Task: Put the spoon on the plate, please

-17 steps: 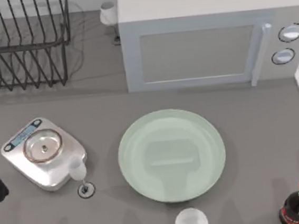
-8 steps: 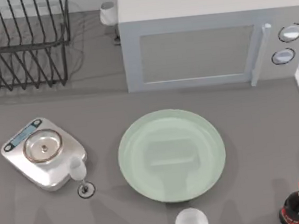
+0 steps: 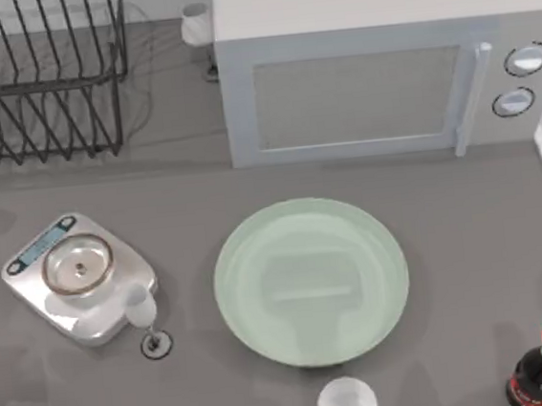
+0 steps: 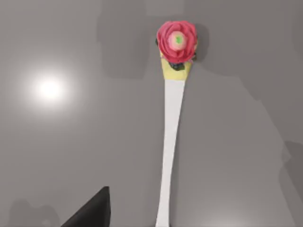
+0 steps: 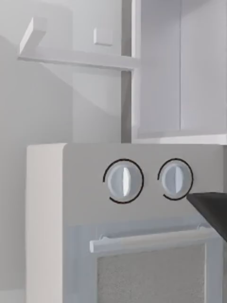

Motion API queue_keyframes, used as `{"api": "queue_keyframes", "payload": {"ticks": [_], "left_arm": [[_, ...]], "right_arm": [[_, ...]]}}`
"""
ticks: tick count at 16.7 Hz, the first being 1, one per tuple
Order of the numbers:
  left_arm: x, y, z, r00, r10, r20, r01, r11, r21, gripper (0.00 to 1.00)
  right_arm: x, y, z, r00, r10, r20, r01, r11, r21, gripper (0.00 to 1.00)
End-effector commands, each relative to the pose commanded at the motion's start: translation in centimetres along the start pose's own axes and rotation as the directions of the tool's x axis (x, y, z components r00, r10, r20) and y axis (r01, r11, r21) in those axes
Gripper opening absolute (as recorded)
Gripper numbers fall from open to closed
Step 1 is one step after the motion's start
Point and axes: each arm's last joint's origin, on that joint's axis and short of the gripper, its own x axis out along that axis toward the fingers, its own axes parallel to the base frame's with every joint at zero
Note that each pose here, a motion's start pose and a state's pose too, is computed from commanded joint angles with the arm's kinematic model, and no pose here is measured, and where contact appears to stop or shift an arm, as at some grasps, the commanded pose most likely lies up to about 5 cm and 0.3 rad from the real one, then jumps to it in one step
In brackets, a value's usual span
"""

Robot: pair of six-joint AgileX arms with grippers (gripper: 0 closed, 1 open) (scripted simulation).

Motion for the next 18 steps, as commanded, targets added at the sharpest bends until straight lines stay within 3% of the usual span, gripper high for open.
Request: {"api": "queue_keyframes", "payload": {"ticks": [4, 7, 15, 18], "left_arm": [[3.3, 3.3, 2.4, 0.973, -0.097, -0.211, 0.104, 0.994, 0.025, 1.00], [5.0, 4.9, 3.2, 0.947, -0.141, -0.290, 0.155, 0.987, 0.027, 1.00], [5.6, 5.2, 3.5, 0.938, -0.154, -0.312, 0.172, 0.985, 0.030, 1.00], [7.6, 5.1, 3.0, 0.935, -0.157, -0.317, 0.174, 0.984, 0.026, 1.00]], "right_arm": [[0.0, 0.0, 0.0, 1.000, 0.000, 0.000, 0.000, 1.000, 0.000, 1.00], [0.0, 0.0, 0.0, 1.000, 0.000, 0.000, 0.000, 1.000, 0.000, 1.00], [0.0, 0.0, 0.0, 1.000, 0.000, 0.000, 0.000, 1.000, 0.000, 1.00], [0.0, 0.0, 0.0, 1.000, 0.000, 0.000, 0.000, 1.000, 0.000, 1.00]]}}
